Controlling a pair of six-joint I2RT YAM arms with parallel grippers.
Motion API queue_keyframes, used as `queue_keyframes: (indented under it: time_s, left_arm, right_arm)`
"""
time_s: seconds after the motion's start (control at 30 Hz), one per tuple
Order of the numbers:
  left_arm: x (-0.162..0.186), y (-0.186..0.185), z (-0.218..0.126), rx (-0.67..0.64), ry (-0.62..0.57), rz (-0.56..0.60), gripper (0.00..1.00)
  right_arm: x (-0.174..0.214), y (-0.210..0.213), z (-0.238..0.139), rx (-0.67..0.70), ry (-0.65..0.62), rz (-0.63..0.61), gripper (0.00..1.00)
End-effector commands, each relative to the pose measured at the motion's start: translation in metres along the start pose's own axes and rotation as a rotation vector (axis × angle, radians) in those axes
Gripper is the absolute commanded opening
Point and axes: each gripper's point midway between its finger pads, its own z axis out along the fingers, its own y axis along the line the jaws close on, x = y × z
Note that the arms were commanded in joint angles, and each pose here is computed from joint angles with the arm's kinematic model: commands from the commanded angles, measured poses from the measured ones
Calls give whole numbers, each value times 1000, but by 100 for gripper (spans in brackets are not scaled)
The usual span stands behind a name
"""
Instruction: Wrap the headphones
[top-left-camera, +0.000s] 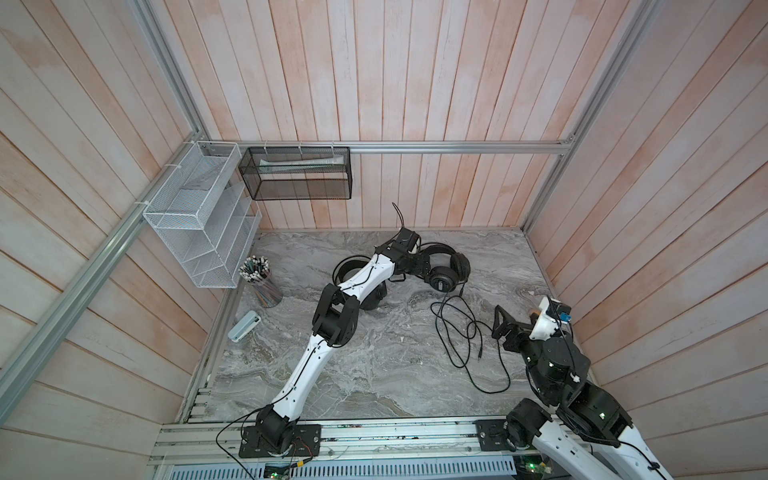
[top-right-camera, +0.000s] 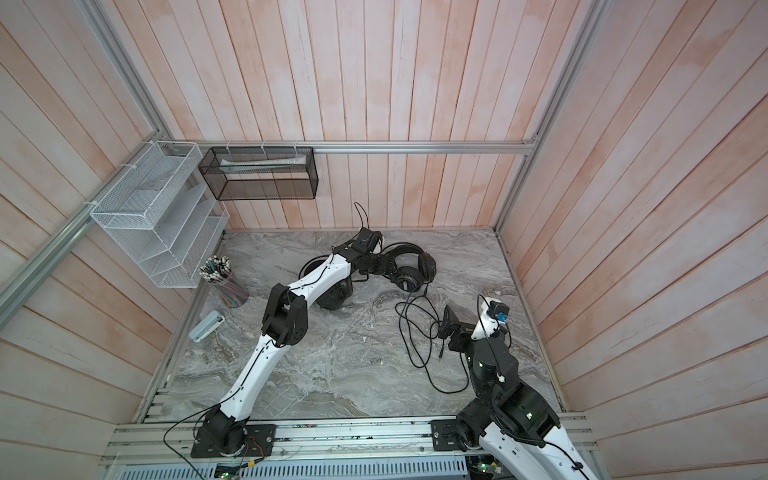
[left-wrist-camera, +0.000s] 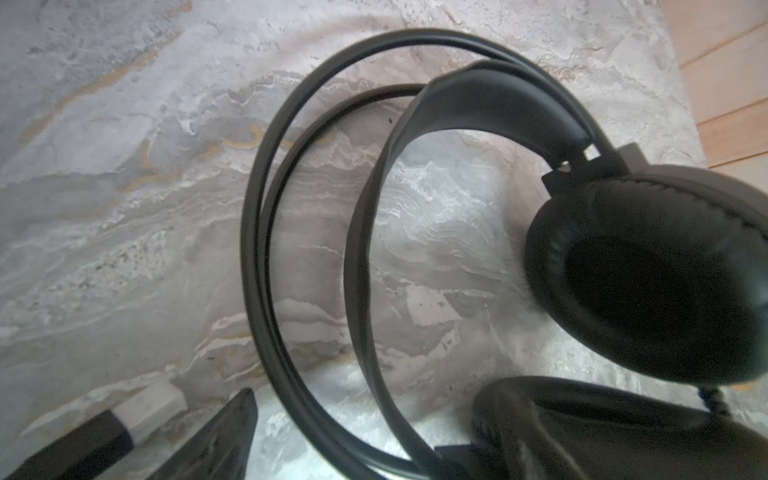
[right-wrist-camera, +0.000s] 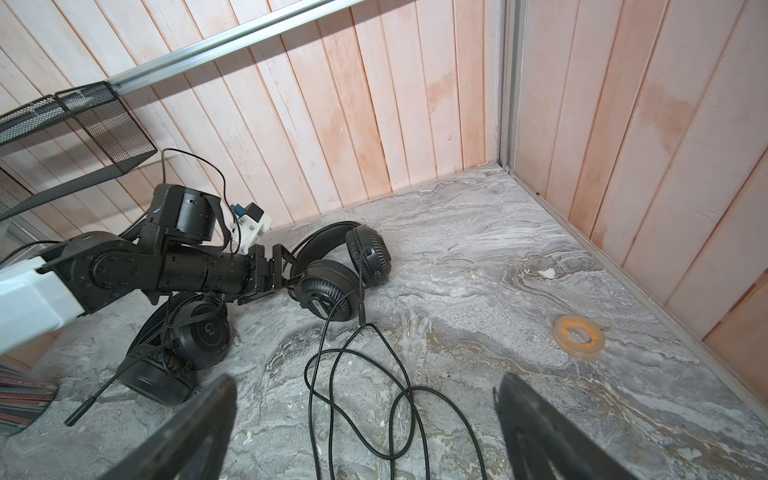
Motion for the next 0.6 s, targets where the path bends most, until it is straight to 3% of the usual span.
queue_keyframes:
  time_s: [0.0, 0.4, 0.57]
  left_arm:
    - [-5, 17, 4, -58, -21, -17, 86]
    - [-1, 23, 8, -84, -11, -61, 63]
    - [-1, 17, 9, -48, -8, -76, 59]
  right_arm:
    - [1, 3, -1, -23, -8, -6, 99]
    - [-2, 3, -4, -35, -24, 4, 99]
    - [-3, 4, -4, -40, -27, 7, 100]
